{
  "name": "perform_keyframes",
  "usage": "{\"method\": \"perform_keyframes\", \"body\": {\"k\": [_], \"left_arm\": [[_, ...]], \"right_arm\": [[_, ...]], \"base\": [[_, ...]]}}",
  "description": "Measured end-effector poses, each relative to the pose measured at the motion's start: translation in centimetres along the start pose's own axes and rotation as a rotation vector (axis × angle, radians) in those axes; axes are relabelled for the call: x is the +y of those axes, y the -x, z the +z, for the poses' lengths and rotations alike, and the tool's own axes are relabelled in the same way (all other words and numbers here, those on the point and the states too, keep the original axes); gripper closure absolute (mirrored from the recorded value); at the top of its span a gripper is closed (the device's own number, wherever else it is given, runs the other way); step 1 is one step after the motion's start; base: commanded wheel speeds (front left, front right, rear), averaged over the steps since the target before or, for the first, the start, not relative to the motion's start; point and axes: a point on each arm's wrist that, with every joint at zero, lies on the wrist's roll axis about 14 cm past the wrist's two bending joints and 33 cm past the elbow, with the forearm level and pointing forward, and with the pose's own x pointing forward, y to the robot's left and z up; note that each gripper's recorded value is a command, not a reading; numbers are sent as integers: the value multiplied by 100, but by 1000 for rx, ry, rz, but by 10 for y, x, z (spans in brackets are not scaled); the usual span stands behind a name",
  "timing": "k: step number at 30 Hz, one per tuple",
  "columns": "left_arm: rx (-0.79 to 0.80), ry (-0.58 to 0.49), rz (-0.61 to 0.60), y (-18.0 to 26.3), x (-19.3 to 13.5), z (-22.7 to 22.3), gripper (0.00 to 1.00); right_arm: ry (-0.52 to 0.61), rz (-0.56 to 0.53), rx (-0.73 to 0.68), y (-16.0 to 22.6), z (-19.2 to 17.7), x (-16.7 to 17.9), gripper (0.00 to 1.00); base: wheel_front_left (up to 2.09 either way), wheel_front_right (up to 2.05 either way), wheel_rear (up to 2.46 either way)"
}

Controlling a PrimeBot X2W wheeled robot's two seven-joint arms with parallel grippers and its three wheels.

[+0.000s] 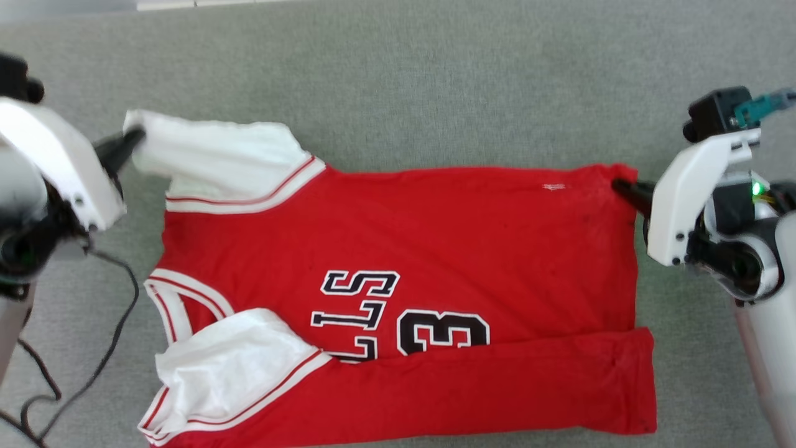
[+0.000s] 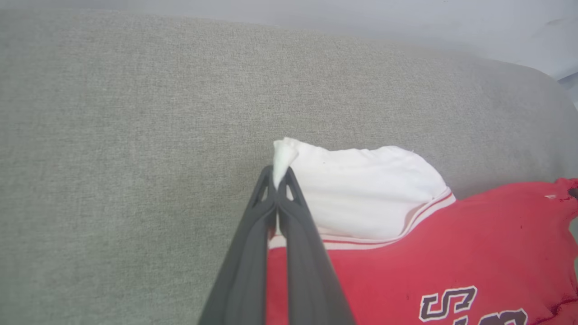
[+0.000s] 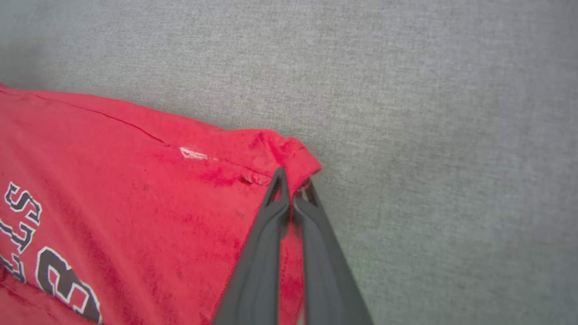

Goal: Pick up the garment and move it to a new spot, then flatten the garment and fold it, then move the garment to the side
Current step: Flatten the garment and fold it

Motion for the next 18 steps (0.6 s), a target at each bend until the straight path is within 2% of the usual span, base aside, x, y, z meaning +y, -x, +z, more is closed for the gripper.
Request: {"method": "perform_keyframes", "body": {"k": [4, 8, 10, 11, 12, 18], "left_arm": [[-30, 51, 17, 31, 7, -19, 100], [-52, 125, 32, 61, 10, -54, 100], [-51, 167, 50, 76, 12, -75, 100], [-26, 240, 68, 94, 10, -111, 100], [-8, 258, 75, 99, 8, -125, 100], [49, 376, 112, 118, 0, -180, 100]], "right_arm": [[-4, 14, -66, 25, -5, 9, 100], [-37, 19, -94, 49, -26, 14, 100], [-54, 23, -97, 57, -39, 19, 100], [-97, 28, -81, 66, -64, 23, 100], [-113, 27, -73, 68, -72, 24, 100], [-211, 6, -24, 72, -116, 20, 100]], "base": [[0, 0, 0], [0, 0, 0], [0, 0, 0], [0, 0, 0], [0, 0, 0], [0, 0, 0]]}}
